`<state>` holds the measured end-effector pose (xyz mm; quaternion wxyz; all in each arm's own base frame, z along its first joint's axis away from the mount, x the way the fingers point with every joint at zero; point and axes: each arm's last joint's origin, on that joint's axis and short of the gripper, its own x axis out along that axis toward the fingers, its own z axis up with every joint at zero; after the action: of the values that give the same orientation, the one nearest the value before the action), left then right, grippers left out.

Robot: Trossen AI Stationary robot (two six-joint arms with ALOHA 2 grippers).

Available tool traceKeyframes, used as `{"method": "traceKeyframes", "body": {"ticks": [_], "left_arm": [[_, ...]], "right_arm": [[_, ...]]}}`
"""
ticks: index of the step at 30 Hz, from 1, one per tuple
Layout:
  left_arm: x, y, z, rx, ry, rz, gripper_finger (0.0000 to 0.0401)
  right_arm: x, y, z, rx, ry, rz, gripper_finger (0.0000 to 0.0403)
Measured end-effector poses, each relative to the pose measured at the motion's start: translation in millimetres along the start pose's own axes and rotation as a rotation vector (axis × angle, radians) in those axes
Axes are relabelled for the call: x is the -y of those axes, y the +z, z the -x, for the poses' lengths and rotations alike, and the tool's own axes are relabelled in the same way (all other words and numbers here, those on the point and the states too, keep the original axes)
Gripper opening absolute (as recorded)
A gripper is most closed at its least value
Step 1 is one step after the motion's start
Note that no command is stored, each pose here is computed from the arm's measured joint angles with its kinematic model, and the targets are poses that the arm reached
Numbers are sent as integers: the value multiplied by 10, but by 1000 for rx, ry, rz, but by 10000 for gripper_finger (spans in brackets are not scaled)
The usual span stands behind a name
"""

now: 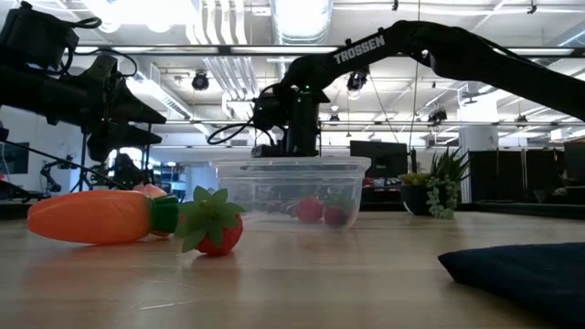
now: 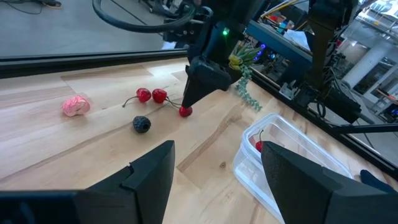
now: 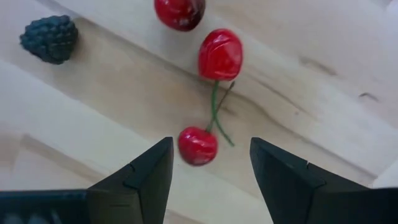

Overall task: Pick and placing Produce into tupperware
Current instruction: Put the red cherry into the transparent bin

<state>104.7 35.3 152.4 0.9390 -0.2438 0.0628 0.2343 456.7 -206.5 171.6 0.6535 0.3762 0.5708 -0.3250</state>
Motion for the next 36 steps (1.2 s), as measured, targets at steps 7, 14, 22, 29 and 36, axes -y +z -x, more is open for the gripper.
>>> {"method": "traceKeyframes", "body": {"ticks": [7,14,22,29,36], "left_arm": [[0,0,0,0,0,0,226],[0,0,0,0,0,0,226],[0,0,0,0,0,0,226],[0,0,0,0,0,0,226],[0,0,0,0,1,0,226]], "right_arm": [[0,4,-3,6,-3,11,205],[7,-15,-8,-57,50,6,189],[12,-15,-9,-63,53,1,141],[-33,-53,188,-152,242,-19,136],[-16,-37,527,0,208,-29,150]]}}
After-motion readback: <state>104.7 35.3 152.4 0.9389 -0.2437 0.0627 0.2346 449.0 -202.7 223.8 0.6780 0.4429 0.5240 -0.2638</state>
